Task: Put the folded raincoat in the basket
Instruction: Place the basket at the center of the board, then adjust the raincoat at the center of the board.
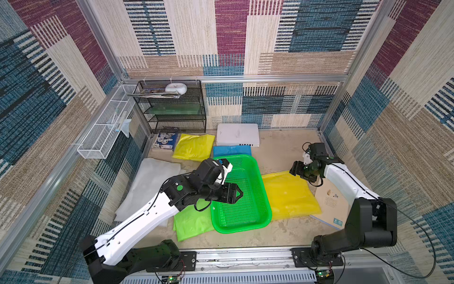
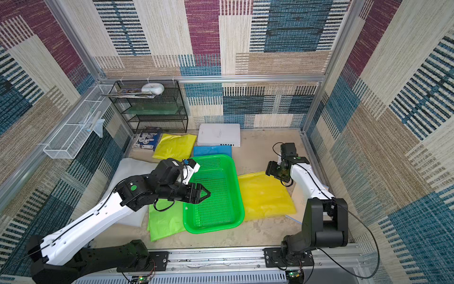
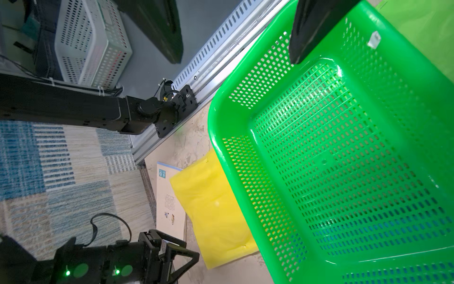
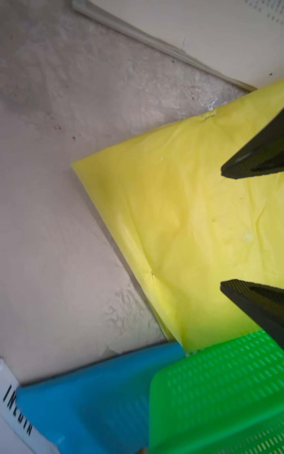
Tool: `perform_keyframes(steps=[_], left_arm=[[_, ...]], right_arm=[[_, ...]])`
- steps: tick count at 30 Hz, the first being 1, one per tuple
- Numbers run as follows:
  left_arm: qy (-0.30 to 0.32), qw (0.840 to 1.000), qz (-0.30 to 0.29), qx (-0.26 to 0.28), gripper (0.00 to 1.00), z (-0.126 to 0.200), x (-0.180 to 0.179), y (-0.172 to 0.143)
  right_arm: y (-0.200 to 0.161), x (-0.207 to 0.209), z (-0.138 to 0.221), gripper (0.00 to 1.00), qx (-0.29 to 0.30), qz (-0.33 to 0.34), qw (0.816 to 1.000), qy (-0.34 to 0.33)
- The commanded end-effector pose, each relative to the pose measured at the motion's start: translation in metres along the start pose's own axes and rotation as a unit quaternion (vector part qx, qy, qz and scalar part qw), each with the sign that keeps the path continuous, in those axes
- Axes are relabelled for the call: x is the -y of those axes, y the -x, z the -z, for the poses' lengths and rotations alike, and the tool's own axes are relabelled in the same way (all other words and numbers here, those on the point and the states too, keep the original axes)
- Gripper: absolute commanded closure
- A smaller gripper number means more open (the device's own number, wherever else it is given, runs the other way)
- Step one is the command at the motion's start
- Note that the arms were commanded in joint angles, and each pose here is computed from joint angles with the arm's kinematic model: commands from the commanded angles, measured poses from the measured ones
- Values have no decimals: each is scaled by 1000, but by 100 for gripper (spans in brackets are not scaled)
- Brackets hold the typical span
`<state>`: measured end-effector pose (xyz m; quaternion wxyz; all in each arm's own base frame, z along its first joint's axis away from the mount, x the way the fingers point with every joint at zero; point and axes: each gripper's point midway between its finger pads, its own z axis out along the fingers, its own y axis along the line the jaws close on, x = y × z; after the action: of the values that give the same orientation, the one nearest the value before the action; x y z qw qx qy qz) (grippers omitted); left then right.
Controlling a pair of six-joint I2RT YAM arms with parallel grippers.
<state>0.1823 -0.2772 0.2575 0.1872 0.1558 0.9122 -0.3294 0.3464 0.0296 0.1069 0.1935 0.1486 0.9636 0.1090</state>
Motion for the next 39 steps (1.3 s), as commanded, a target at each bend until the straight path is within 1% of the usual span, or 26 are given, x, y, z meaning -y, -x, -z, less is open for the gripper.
perform_keyframes(steps=[1, 6, 8, 12, 17, 21, 24, 29, 30, 32, 36, 39], left_arm=[[4, 999, -40, -12, 28, -20, 18, 1], [1, 995, -80, -54, 31, -56, 48, -3], [-3, 993, -95, -68, 32, -71, 59, -5], [-2, 990, -106, -88, 33, -93, 69, -8], [1, 990, -109, -93, 34, -105, 68, -10], [6, 989, -111, -96, 34, -110, 64, -13], [11, 989, -113, -98, 34, -112, 60, -15], [21, 989, -114, -94, 34, -111, 54, -15], [22, 989, -114, -94, 34, -111, 53, -15], [21, 989, -113, -93, 34, -111, 53, -15], [18, 989, -110, -92, 34, -112, 54, -15], [18, 990, -110, -90, 34, -112, 54, -13]], right_arm=[[3, 26, -9, 27, 6, -27, 999, -42], [11, 53, -19, 23, 9, -58, 997, -45], [8, 59, -26, 23, -7, -68, 997, -34], [0, 65, -38, 23, -18, -79, 996, -25], [-13, 75, -49, 24, -42, -79, 995, -39], [-19, 80, -53, 24, -46, -79, 995, -48], [-24, 78, -60, 27, -60, -80, 994, -38], [-27, 70, -67, 38, -71, -84, 994, -14], [-26, 69, -66, 42, -71, -84, 994, -10], [-21, 65, -63, 51, -67, -83, 994, -1], [-8, 55, -53, 74, -53, -86, 995, 18], [3, 51, -43, 85, -41, -83, 995, 19]])
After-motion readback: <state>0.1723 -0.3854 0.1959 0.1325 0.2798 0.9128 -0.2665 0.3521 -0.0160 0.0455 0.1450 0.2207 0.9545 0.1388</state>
